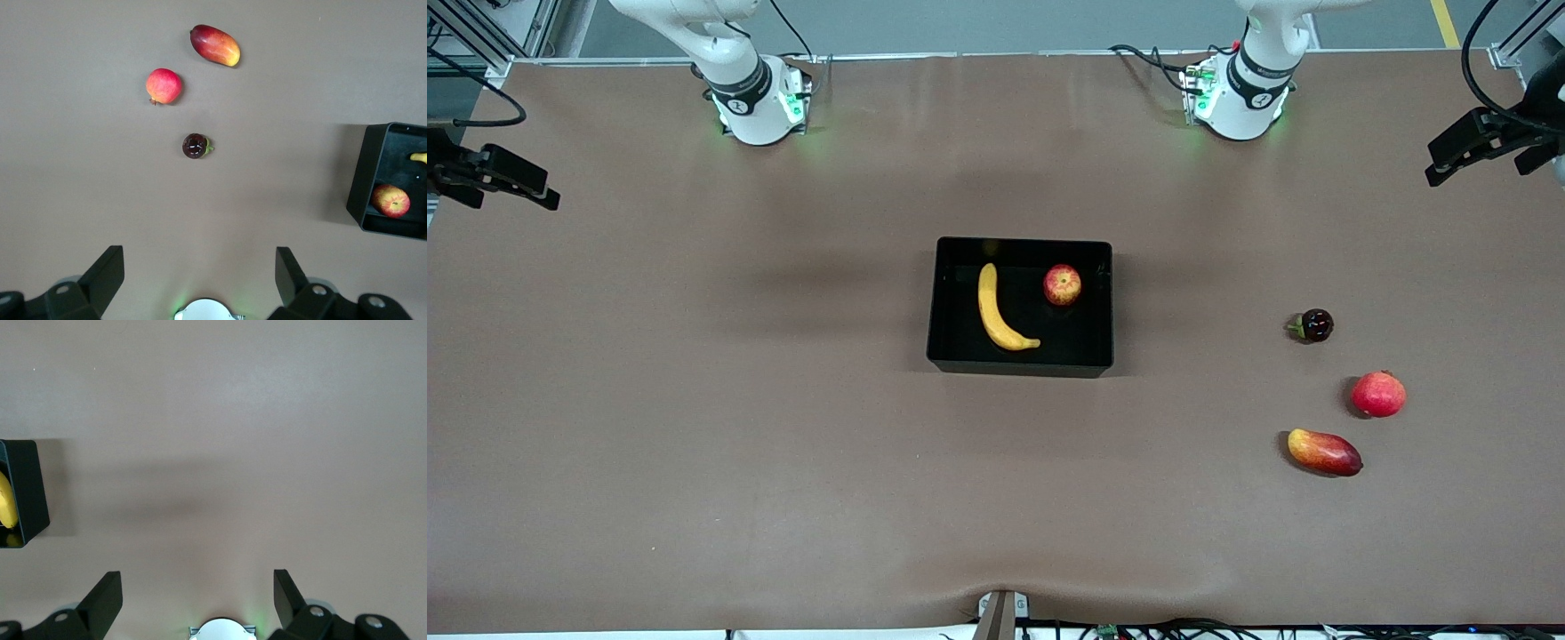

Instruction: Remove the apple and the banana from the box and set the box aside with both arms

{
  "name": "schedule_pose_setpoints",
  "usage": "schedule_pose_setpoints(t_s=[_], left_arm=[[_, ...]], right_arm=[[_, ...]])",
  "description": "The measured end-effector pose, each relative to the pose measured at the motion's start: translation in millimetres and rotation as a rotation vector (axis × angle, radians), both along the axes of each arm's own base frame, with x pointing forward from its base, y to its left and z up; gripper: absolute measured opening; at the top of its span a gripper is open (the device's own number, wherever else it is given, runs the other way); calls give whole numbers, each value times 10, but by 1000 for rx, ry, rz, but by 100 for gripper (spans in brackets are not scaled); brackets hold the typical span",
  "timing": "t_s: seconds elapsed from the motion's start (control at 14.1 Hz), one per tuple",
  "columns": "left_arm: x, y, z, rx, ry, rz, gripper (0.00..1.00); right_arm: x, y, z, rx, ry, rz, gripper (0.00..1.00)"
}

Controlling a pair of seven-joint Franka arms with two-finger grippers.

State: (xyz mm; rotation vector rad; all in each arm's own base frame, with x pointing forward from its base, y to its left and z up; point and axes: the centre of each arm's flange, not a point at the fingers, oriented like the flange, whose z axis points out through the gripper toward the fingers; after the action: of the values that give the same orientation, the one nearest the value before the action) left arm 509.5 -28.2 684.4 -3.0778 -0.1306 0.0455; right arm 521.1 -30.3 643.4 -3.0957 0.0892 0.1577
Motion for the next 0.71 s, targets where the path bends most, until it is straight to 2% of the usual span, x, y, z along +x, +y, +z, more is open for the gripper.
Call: schedule_pose_setpoints(t_s=[0.5, 0.71], left_arm=[[-5, 8, -11, -2, 9, -16, 100], [62, -183, -178, -69, 50, -43, 100]], right_arm=[[0, 0, 0, 0, 0, 0, 100], [0, -1, 0, 0, 0, 0, 100]])
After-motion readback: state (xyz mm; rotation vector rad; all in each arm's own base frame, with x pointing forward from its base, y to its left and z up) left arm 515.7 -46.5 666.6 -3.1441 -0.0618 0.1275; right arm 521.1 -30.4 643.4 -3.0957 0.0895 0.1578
